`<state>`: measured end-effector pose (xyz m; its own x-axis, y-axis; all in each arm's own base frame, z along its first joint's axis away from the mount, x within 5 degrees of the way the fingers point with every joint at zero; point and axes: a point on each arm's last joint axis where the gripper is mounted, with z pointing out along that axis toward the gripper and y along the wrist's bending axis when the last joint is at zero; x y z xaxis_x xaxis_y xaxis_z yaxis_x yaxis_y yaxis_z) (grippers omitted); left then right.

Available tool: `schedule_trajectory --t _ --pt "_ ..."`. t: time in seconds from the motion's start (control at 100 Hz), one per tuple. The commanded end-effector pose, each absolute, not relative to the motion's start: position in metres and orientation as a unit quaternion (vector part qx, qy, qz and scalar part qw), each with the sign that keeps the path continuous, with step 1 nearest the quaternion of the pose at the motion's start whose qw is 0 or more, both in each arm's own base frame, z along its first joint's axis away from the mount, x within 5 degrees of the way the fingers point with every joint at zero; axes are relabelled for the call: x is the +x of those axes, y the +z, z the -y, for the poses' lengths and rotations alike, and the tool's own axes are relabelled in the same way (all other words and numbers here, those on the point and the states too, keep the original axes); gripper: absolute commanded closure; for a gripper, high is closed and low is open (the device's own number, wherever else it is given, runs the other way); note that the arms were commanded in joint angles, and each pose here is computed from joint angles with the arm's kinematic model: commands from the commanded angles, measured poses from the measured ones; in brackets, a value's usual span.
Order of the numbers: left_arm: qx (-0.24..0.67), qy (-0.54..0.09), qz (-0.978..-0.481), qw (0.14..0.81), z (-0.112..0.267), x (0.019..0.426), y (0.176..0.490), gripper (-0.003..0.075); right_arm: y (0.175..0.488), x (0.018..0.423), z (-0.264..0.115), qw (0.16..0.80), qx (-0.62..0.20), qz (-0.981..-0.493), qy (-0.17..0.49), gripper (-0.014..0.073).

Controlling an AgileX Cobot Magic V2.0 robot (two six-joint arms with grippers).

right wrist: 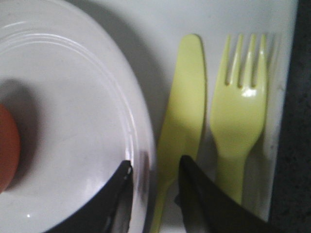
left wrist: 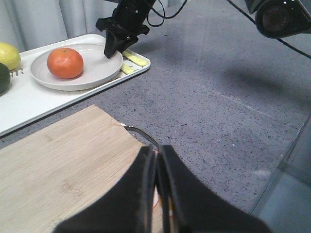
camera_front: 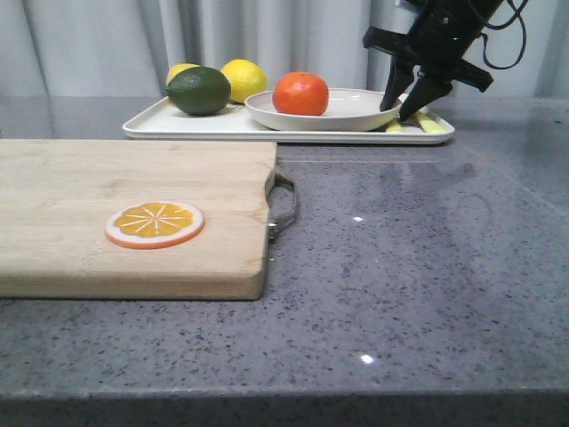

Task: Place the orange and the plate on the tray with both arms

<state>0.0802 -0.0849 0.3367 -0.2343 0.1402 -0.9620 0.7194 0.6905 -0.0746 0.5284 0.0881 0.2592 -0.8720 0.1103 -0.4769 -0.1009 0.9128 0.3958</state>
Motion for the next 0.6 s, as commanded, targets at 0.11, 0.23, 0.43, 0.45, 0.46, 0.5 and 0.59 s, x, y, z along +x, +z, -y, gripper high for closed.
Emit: schedule_trajectory --t 0.11,0.23,0.43,0.45,0.46,0.5,0.59 --pt "0.272 -0.284 -0.711 0.584 0.085 0.081 0.353 0.074 0.348 0.506 -0.079 0.367 -0.015 -0.909 0.195 0.0315" --pt "0.272 -0.284 -0.711 0.584 0.085 0.081 0.353 0.074 0.372 0.493 -0.075 0.38 -0.022 -0.907 0.179 0.0315" --pt "0.272 -0.284 -0.711 0.584 0.085 0.081 0.353 0.074 0.403 0.469 -0.073 0.385 -0.053 -0.906 0.17 0.0337" --pt "0.272 -0.284 -0.711 0.584 0.085 0.081 0.353 0.074 0.406 0.466 -0.073 0.384 -0.054 -0.906 0.17 0.0351" --pt "0.272 -0.284 -0.711 0.584 0.085 0.081 0.353 0.074 0.406 0.466 -0.073 0.384 -0.054 -0.906 0.17 0.0356" --pt "0.272 -0.284 -0.711 0.584 0.085 0.081 0.353 0.074 0.41 0.461 -0.073 0.38 -0.057 -0.907 0.17 0.0393" --pt "0.272 -0.284 -0.711 0.583 0.085 0.081 0.353 0.074 0.417 0.454 -0.073 0.373 -0.062 -0.91 0.169 0.0494"
